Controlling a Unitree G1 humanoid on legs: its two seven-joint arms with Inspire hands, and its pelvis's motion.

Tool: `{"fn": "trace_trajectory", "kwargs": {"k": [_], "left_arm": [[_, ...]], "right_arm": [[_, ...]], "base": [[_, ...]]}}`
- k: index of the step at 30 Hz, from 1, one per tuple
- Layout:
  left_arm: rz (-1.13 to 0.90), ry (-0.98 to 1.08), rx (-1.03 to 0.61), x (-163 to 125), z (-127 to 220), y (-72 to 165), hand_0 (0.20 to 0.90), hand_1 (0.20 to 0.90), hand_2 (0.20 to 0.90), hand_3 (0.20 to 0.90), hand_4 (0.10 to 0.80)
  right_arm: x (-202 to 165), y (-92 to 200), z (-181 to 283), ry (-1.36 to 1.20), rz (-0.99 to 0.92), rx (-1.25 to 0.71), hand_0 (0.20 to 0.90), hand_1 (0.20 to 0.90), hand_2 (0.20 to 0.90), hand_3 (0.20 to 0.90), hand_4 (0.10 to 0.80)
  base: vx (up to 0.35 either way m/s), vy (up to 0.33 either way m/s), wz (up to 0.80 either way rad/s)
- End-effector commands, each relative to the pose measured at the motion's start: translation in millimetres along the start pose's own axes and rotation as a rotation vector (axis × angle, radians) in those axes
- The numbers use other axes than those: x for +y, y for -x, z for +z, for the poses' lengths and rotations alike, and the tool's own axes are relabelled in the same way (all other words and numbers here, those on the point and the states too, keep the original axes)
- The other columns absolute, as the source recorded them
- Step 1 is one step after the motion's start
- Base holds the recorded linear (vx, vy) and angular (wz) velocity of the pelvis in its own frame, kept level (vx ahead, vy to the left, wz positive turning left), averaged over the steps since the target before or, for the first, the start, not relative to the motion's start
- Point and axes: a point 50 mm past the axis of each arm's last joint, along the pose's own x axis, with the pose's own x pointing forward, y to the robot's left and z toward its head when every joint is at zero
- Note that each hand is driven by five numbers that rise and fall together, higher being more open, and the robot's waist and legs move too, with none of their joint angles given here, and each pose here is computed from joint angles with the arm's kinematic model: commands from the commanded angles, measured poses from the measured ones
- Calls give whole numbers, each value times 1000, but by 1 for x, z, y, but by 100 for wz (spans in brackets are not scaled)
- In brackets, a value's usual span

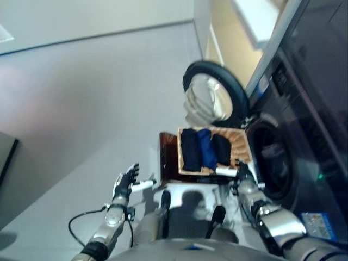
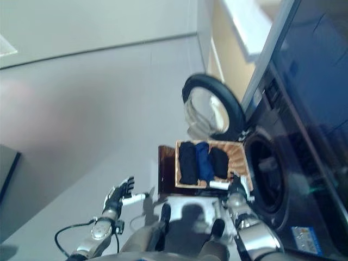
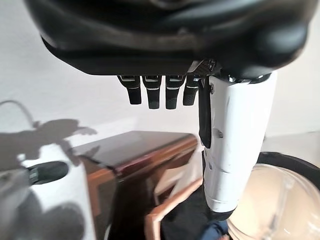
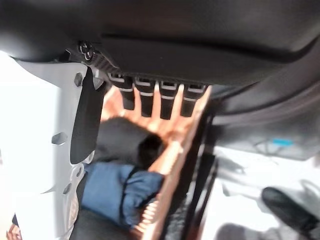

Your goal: Pick up the clothes and place them into the washing machine

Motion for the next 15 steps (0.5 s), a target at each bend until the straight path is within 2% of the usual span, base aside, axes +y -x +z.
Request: {"fn": "trace_trajectory", "kwargs": {"k": [1, 9, 15], "left_arm": [[90, 82, -389, 25, 84, -14, 900, 900, 900, 900, 800], [71, 128, -584, 18, 128, -6, 900, 900, 900, 900, 800], [51, 115, -599, 12, 132, -4, 900, 900, 900, 900, 800]], "right_arm": [[-19, -6, 92, -45, -98, -262, 900, 900, 900, 900, 800], [-64, -6, 146, -19, -260, -351, 900, 900, 900, 900, 800], [-89, -6, 156, 38, -355, -341, 900, 900, 900, 900, 800]], "base": [[-13, 49, -42], [54, 38, -14], [91, 17, 9]]}}
